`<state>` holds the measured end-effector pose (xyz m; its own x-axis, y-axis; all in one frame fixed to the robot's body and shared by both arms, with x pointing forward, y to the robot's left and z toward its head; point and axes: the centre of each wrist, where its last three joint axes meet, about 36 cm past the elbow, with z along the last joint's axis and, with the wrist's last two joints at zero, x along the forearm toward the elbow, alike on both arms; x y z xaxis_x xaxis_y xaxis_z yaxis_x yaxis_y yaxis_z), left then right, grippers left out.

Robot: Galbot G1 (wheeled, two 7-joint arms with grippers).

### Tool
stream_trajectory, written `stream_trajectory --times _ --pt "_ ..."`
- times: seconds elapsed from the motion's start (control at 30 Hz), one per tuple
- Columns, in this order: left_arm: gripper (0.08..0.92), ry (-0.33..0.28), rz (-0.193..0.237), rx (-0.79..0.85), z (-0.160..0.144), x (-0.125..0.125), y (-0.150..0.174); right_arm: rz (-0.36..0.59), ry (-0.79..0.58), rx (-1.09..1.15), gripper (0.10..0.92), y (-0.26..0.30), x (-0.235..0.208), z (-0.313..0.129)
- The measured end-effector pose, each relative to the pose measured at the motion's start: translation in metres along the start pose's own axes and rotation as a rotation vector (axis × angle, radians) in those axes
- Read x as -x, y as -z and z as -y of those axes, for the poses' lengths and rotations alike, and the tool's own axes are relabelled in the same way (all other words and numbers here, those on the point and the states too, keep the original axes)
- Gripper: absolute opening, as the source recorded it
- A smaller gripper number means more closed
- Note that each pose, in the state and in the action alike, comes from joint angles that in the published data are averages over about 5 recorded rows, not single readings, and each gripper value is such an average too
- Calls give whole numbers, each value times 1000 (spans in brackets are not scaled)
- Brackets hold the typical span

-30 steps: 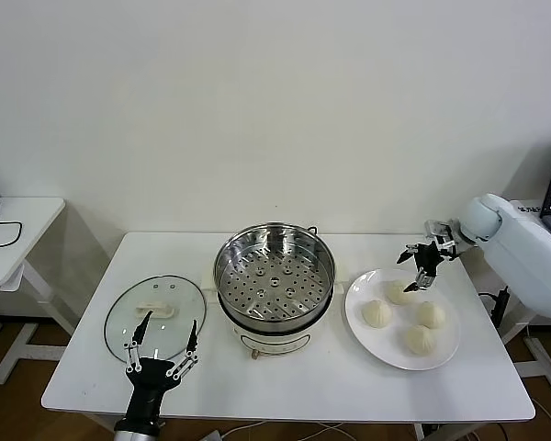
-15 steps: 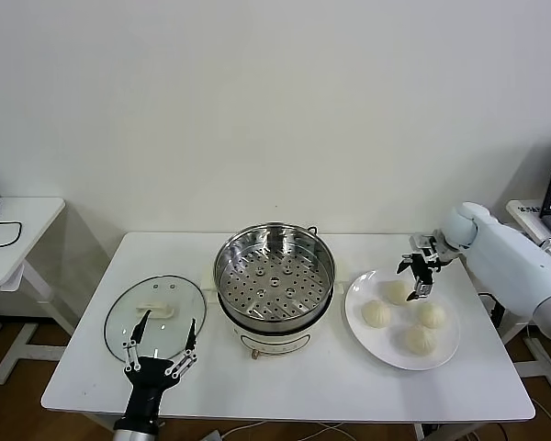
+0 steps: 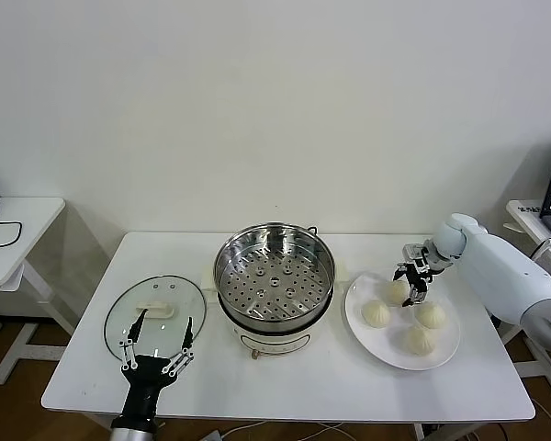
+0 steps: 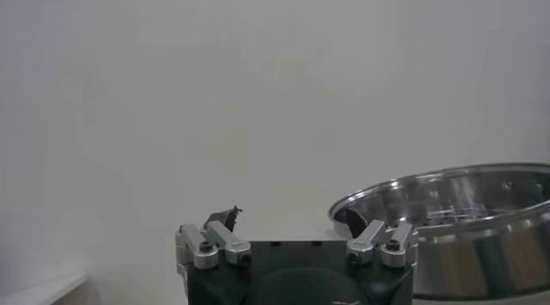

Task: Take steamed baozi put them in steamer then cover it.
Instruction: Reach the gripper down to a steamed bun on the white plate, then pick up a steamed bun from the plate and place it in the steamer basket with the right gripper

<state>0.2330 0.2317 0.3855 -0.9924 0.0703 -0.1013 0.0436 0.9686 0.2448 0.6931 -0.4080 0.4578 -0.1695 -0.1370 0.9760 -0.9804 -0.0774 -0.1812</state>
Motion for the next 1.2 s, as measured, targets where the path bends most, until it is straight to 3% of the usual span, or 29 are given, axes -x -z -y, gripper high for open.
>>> stream_trajectory --times 0.23,0.47,0.87,1.2 --pt "823 2 2 1 -1 1 1 3 -11 -32 661 3 -14 3" --pt "823 -5 8 -2 1 2 3 43 -59 -205 673 34 -67 27" --pt "823 -10 16 -5 1 0 8 96 -158 -801 704 172 -181 73" --pt "823 -9 22 -10 2 -1 13 62 -138 -1179 704 276 -189 78"
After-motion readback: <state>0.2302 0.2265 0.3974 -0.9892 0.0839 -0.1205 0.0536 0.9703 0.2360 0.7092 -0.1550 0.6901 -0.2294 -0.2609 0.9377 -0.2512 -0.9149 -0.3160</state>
